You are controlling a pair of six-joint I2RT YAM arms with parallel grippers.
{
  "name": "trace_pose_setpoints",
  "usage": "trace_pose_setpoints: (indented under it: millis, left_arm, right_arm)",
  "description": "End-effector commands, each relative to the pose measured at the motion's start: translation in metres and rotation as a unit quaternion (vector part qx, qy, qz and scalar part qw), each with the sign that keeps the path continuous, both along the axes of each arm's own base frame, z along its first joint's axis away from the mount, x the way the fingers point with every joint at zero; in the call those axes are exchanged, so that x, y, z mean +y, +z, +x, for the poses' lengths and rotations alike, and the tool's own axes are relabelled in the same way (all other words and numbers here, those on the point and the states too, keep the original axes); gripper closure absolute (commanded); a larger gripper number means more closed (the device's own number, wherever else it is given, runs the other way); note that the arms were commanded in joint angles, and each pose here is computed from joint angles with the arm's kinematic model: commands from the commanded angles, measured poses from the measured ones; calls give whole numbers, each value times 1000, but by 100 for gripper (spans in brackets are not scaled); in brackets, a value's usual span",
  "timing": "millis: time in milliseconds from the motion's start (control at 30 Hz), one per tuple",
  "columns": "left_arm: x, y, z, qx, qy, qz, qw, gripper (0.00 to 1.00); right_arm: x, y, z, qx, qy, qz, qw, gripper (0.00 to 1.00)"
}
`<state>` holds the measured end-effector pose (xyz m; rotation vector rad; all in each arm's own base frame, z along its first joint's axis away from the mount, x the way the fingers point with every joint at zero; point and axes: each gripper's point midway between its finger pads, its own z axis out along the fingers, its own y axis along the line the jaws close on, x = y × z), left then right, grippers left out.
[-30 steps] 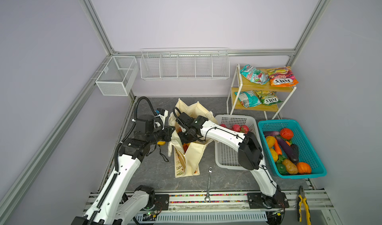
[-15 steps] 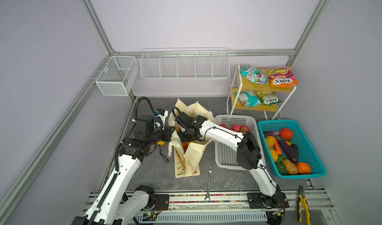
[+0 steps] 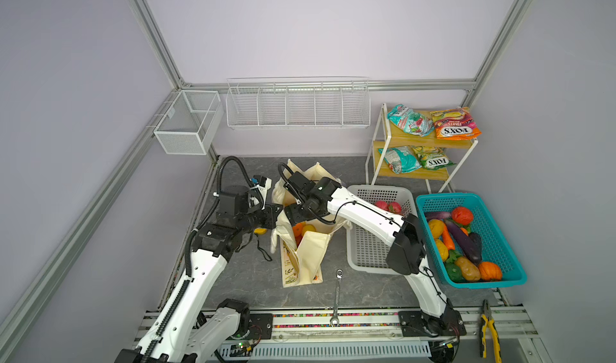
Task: Place the food into the grocery bag and tie it
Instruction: 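Open the right gripper and raise it out of the tote bag, then move the right gripper over the teal basket of vegetables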
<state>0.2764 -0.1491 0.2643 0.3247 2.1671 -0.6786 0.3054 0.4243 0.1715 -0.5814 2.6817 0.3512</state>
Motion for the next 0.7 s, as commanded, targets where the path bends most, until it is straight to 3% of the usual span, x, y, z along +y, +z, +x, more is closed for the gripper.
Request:
trace_pose_setpoints:
  millis: [0, 233, 333, 467, 567, 667]
  left_arm:
    - [-3, 11, 1, -25, -6, -7, 1000, 100]
    - [-2, 5, 4, -16, -2, 2, 1000, 100]
    - [0, 5, 4, -18, 3, 5, 1000, 100]
    - [1, 5, 4, -20, 4, 7, 1000, 100]
    - [2, 5, 4, -21, 5, 8, 1000, 100]
    - [1, 5, 5, -19, 4, 7, 1000, 100]
  right_arm:
    - [-26, 80, -4, -70, -7, 23, 997, 12]
    - [-91, 160, -11, -167, -71, 48, 982, 12]
    - [-137, 184, -9, -214, -136, 56, 966, 12]
    - [-211, 186, -3, -218, -242, 66, 943, 12]
    - [-278, 173, -2, -215, -345, 59, 912, 12]
    - [-339, 156, -8, -210, -445, 60, 869, 12]
